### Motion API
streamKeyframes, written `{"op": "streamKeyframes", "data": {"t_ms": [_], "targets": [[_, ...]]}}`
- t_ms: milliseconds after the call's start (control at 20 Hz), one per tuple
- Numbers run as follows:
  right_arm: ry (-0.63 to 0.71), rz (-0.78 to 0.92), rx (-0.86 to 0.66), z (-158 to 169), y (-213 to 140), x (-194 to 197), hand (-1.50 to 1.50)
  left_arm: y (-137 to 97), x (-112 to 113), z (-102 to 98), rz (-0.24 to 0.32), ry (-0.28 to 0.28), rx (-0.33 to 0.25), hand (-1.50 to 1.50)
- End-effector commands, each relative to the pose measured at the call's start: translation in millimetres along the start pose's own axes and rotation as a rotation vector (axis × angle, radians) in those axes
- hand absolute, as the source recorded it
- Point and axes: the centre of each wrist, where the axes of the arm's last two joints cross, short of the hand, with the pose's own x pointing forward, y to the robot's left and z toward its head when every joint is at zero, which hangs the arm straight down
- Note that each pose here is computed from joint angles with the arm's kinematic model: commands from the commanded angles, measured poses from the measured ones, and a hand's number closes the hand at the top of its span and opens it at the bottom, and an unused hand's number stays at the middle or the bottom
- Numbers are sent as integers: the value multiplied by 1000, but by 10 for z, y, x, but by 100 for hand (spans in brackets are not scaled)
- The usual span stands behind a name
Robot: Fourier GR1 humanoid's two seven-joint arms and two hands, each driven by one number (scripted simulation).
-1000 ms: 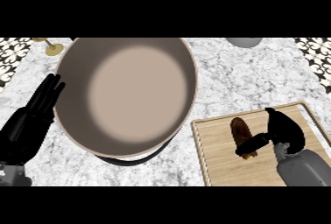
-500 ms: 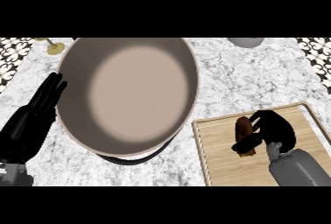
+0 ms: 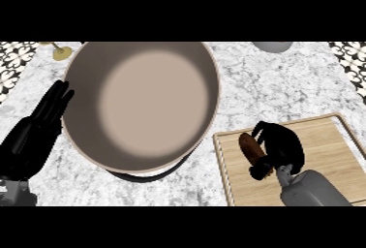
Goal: Pick the sweet potato from the tray and place it in the pot
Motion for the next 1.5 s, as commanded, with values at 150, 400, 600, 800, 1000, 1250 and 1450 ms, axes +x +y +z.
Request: {"op": "streamKeyframes", "data": {"t_ms": [150,400,600,800,1000,1250,1450], "targets": [[-491,100,-41,398,318,161,150,-418,-379,35,109,207,-156,0],[-505,73,-252,497,179,92,150,-417,-535,153,119,223,-136,0],[-545,-19,-412,666,-137,131,150,-336,-510,124,110,242,-103,0],[-665,-94,-487,972,-348,203,150,-374,-454,126,110,223,-118,0],[-777,-144,-571,1267,-628,204,150,-291,-493,163,114,242,-107,0],[-874,-295,-548,1632,-807,306,150,-386,-475,129,119,219,-139,0],[-885,-336,-551,1710,-939,382,150,-436,-508,130,101,212,-152,0]]}}
